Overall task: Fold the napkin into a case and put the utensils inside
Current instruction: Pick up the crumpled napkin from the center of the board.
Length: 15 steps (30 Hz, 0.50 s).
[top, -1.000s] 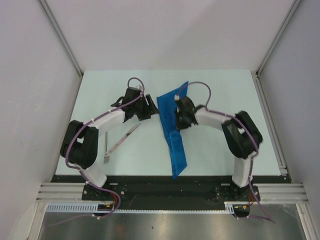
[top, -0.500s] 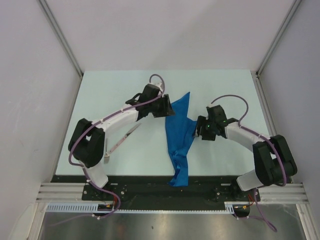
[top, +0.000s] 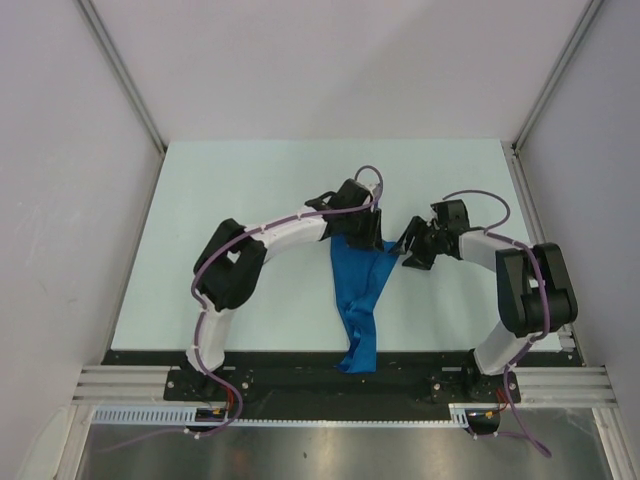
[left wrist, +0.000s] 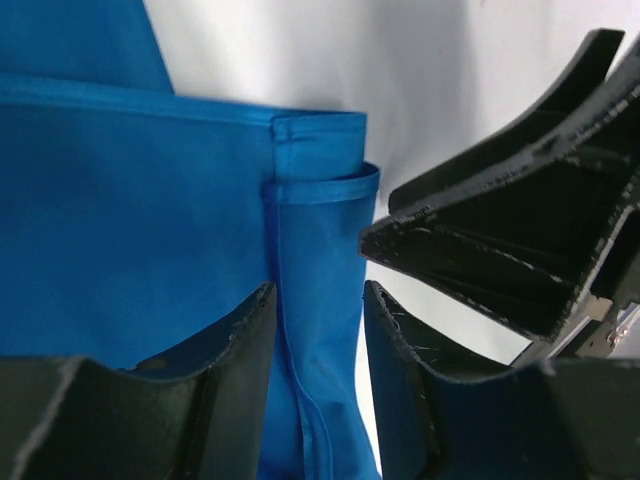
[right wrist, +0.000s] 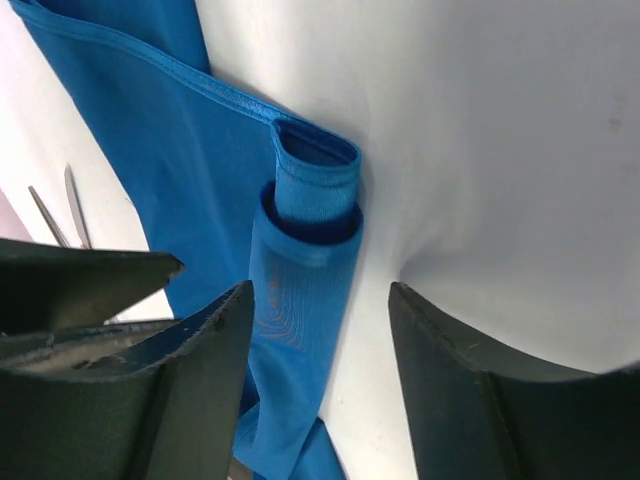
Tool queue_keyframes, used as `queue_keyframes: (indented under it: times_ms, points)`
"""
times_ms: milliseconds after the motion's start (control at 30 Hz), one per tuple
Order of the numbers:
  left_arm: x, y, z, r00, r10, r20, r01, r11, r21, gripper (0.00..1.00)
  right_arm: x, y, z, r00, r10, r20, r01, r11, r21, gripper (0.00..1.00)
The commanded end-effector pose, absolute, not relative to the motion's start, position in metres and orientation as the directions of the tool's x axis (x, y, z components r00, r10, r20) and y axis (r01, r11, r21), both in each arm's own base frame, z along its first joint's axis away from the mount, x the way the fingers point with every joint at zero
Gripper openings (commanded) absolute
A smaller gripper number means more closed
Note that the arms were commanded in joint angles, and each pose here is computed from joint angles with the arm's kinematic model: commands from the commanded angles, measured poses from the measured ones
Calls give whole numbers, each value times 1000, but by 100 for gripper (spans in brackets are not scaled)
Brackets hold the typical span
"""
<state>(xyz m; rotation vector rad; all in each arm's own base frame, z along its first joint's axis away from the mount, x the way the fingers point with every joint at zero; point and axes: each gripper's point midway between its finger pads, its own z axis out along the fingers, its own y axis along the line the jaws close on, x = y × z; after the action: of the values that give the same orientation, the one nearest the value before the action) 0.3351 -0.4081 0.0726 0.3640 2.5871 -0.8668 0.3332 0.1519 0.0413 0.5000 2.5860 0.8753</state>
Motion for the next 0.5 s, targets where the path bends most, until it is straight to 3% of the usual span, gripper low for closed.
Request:
queue_keyframes:
  times_ms: [0, 100, 133, 233, 333, 433, 467]
  points:
    - [337, -411, 107, -867, 67, -493, 374, 740, -558, 45, 353, 167, 45, -873, 444, -203, 194, 698, 689, 59]
    - [333, -410, 101, -876, 84, -474, 371, 746, -553, 47, 359, 169, 43, -878, 432, -207, 182, 700, 691, 36]
    - [333, -409, 97, -880, 89, -467, 367, 751, -548, 51, 355, 170, 43, -884, 421, -205, 181, 710, 681, 22]
    - [334, -415, 94, -880, 118, -461, 388, 738, -552, 64, 343, 166, 49, -882, 398, -252, 150, 746, 649, 17]
    - [336, -426, 89, -885, 148, -441, 402, 720, -565, 67, 324, 160, 43, -885, 377, -272, 129, 761, 635, 15]
    - [342, -438, 89, -888, 146, -437, 405, 699, -589, 67, 312, 155, 34, -884, 379, -273, 133, 764, 632, 0]
    - [344, -440, 79, -895, 152, -418, 395, 706, -587, 67, 307, 154, 29, -889, 381, -255, 144, 761, 633, 0]
